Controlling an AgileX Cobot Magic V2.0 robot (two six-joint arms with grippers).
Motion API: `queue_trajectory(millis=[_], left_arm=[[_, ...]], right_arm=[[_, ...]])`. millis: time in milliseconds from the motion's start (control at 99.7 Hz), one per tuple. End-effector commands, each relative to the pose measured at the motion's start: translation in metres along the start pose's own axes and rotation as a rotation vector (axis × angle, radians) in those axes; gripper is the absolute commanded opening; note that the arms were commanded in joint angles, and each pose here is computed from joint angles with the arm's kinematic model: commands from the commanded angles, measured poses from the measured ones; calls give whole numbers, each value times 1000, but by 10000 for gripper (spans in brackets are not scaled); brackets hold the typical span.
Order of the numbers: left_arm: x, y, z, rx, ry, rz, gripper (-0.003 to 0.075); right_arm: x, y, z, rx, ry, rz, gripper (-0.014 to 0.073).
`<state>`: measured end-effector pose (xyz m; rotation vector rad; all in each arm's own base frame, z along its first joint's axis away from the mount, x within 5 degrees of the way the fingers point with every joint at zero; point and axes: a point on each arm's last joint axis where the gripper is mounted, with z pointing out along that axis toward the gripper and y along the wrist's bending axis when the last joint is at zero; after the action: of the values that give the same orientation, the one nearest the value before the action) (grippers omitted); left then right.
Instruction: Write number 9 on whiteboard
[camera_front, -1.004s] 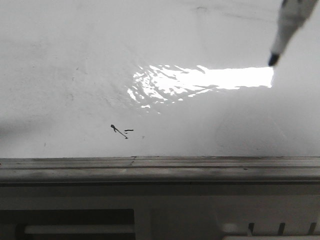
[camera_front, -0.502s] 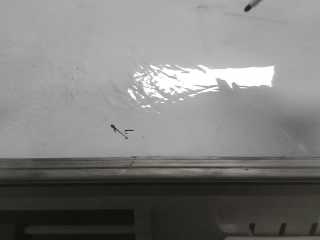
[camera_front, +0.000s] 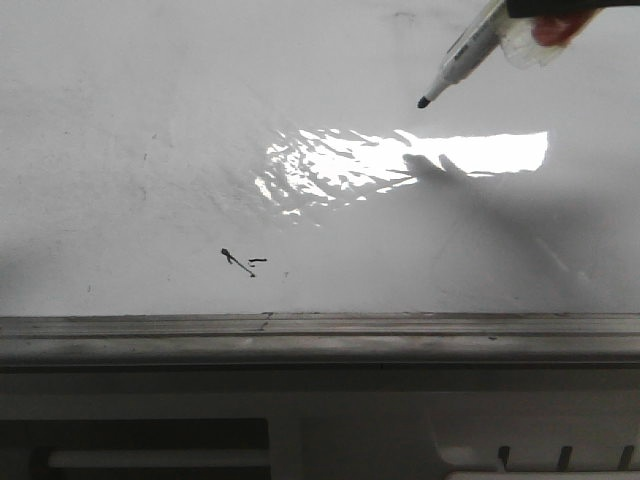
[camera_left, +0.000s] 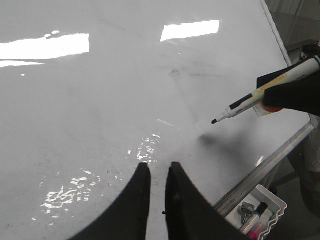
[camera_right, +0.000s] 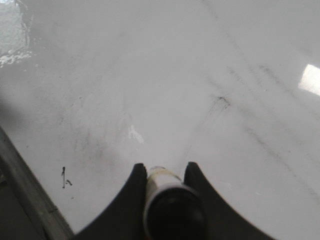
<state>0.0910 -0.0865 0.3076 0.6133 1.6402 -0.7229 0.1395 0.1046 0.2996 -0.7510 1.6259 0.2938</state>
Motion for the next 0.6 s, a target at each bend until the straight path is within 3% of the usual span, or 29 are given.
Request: queue_trajectory(millis=[0,271,592], left_arm=[[-11,0,-1,-15,-43,-28,-18],[-11,0,-1,-13,-42,-28,-18],[-10,0,-1,-13,-41,-28,-18]], right_arm=[[-19,-9,4,86,-120,-14,-48],[-8,-7,24,78,-49,-18,-48],[5,8,29,-49,81,-25,-49]])
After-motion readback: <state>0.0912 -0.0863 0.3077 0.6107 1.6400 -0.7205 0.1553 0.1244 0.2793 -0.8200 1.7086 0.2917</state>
